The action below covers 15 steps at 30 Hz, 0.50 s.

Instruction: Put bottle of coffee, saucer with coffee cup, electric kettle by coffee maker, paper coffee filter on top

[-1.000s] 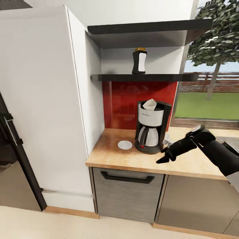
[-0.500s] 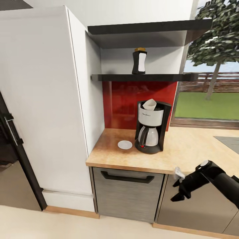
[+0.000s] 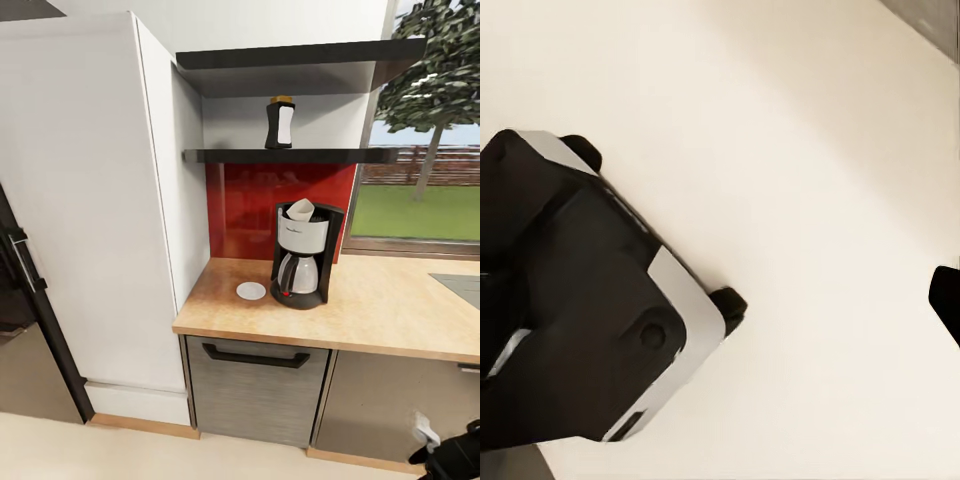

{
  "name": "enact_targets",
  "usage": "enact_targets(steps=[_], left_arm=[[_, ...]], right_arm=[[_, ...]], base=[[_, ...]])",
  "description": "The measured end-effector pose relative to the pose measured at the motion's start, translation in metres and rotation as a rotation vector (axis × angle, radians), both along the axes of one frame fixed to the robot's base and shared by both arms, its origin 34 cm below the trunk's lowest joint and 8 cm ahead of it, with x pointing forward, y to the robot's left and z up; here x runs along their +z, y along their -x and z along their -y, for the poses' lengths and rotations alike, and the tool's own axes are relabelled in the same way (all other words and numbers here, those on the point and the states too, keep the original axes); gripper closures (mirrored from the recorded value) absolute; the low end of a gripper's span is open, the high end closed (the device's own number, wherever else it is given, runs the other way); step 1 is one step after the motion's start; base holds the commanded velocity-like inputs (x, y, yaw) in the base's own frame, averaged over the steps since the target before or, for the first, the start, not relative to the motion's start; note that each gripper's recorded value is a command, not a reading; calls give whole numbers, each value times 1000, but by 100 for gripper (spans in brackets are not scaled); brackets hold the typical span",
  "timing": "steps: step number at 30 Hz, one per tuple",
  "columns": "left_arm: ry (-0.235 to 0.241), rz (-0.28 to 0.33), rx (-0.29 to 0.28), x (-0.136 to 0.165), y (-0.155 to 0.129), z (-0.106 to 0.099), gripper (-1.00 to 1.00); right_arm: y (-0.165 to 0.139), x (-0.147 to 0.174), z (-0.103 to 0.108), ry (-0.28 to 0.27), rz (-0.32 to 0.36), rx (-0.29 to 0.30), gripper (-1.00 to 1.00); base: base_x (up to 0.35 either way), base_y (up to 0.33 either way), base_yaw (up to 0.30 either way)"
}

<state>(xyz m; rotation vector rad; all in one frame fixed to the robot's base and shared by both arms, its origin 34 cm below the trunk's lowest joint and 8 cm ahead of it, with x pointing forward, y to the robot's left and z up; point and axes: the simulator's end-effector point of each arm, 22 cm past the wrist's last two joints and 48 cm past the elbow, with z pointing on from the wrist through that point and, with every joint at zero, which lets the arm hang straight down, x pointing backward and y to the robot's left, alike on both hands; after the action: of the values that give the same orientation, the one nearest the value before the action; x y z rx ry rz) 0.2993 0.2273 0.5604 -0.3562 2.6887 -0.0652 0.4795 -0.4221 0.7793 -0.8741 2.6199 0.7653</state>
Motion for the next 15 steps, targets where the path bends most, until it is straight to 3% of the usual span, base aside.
enact_targets(steps=[4,6,7,8,11,15], left_arm=[[-1,0,1,0,0,0,-100],[-1,0,2,0,0,0,-100],[-2,1,2,0,0,-1,-100],[-2,1,2,0,0,-1,-100],[-2,1,3,0,-1,-1,-100],[-3,6,4,1,-3,-1,-100]], right_arm=[[16,-21,22,11,-15,-130,-100],[26,-37,39,40,-23,-241,-100],[33,-53,46,66,-29,-329,-100],[33,-57,47,71,-25,-359,-100],[42,-70,50,94,-31,-407,-100],[76,-92,50,122,-76,-442,-100]], base=[[0,0,0],[0,0,0],[0,0,0],[0,0,0],[0,0,0],[0,0,0]])
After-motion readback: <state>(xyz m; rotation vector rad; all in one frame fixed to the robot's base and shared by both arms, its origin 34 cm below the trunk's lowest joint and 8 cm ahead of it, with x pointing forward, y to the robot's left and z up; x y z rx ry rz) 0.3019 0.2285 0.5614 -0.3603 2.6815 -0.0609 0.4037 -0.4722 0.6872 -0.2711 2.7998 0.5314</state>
